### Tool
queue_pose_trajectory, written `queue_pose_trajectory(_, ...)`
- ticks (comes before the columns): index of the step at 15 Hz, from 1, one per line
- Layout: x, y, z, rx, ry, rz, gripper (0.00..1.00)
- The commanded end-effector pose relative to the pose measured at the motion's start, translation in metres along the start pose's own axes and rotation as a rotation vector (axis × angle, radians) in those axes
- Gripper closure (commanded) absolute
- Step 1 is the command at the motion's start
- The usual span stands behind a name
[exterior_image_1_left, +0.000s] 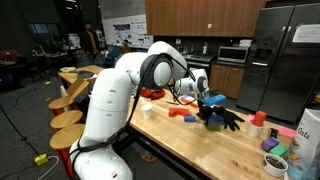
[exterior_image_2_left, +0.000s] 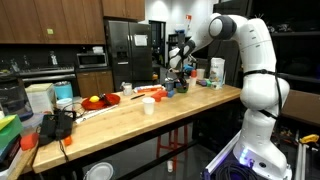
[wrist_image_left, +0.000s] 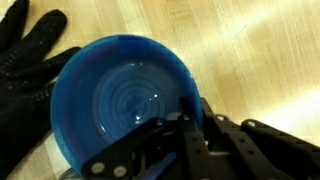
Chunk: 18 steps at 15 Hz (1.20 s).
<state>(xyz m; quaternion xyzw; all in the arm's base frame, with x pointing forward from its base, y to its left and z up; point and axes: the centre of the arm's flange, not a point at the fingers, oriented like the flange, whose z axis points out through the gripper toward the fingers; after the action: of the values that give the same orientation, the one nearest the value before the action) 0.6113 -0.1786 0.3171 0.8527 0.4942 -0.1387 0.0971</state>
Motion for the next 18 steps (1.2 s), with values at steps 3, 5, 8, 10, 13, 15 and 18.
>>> queue_pose_trajectory(3, -0.025, -0.004, -0.034, -0.158, 0.003, -0.002, 0.97)
queue_pose_trajectory(5, -0.032, -0.007, -0.054, -0.254, -0.012, -0.021, 0.97)
queue_pose_trajectory(8, -0.042, -0.016, -0.087, -0.376, -0.056, -0.078, 0.97)
queue_pose_trajectory(10, -0.044, -0.025, -0.107, -0.441, -0.084, -0.112, 0.97)
queue_pose_trajectory(13, -0.048, -0.047, -0.132, -0.53, -0.12, -0.15, 0.97)
queue_pose_trajectory(15, -0.05, -0.061, -0.144, -0.581, -0.141, -0.162, 0.97)
queue_pose_trajectory(18, -0.05, -0.088, -0.16, -0.659, -0.153, -0.167, 0.97)
